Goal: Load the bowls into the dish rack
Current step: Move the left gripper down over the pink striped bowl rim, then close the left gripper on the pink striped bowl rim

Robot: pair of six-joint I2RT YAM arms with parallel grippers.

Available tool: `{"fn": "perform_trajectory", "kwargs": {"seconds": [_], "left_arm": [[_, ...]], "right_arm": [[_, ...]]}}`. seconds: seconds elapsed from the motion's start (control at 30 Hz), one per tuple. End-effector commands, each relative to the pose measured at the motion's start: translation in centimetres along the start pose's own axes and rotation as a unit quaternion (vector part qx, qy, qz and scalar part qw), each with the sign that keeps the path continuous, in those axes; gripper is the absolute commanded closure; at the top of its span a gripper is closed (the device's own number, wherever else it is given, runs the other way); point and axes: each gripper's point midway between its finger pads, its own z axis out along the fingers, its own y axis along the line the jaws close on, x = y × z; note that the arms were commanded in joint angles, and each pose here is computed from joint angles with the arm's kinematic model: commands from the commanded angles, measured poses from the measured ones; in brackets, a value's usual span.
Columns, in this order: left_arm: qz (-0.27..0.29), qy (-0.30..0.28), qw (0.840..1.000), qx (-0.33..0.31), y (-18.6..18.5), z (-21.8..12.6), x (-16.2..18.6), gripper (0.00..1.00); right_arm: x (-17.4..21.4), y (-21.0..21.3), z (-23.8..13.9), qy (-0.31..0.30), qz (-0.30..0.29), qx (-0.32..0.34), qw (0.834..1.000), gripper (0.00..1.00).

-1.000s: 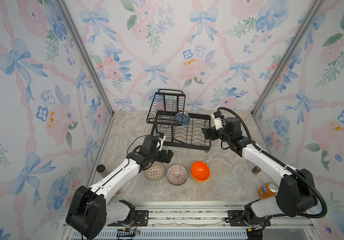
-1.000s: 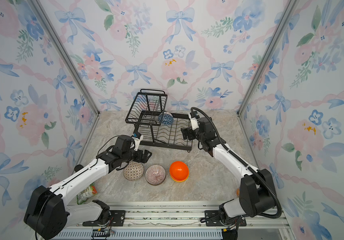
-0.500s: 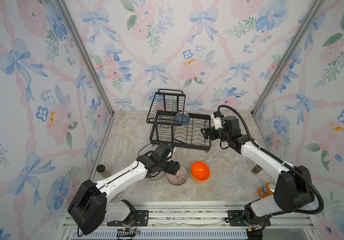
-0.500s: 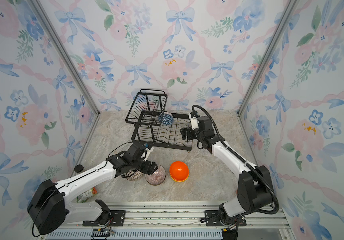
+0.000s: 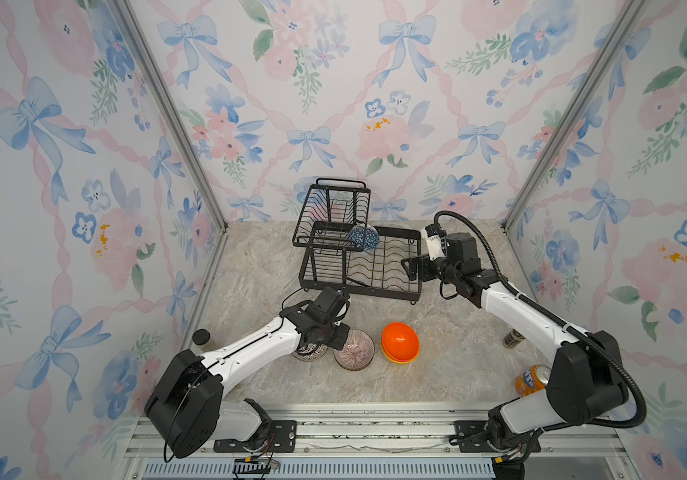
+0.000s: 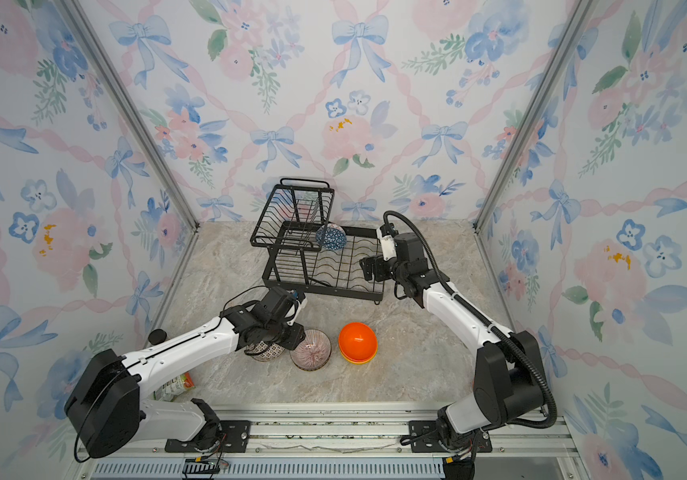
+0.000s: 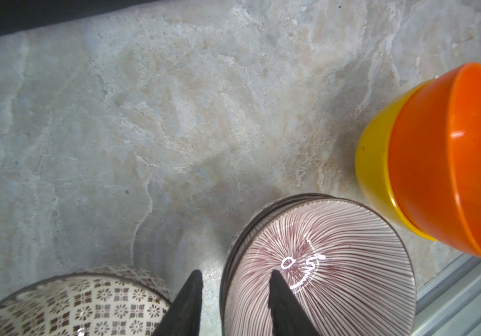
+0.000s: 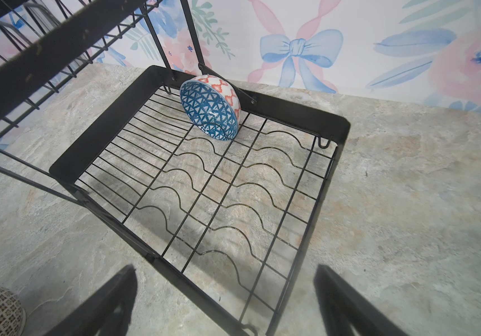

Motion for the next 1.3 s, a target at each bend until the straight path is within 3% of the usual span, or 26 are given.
{"fn": "perform_trajectory", "kwargs": {"seconds": [0.0, 0.5, 1.07, 1.1, 1.17, 1.27], "left_arm": [[0.013, 0.020, 1.000, -0.019, 0.5, 0.2, 0.3, 0.63], [0.017, 0.012, 1.000, -0.024, 0.5, -0.4, -0.3, 1.00], [0.036, -0.016, 0.998, -0.040, -0.2, -2.9, -2.2, 1.00], [0.038, -0.016, 0.998, -0.040, -0.3, -2.8, -2.3, 0.98], [0.042, -0.014, 0.998, -0.040, -0.4, -2.7, -2.2, 0.84], [0.045, -0.009, 0.998, -0.042, -0.3, -2.5, -2.0, 0.75]], "right_arm": [[-0.5, -0.4, -0.2, -0.002, 0.004, 0.005, 1.000, 0.03], [-0.2, -0.4, 0.0, 0.000, 0.005, 0.002, 1.000, 0.03], [0.2, -0.3, 0.4, 0.001, 0.007, -0.005, 1.000, 0.03], [0.3, -0.3, 0.5, 0.002, 0.008, -0.006, 1.000, 0.03], [0.3, -0.2, 0.4, 0.002, 0.007, -0.007, 1.000, 0.03], [0.4, -0.2, 0.4, 0.003, 0.006, -0.008, 1.000, 0.03]]}}
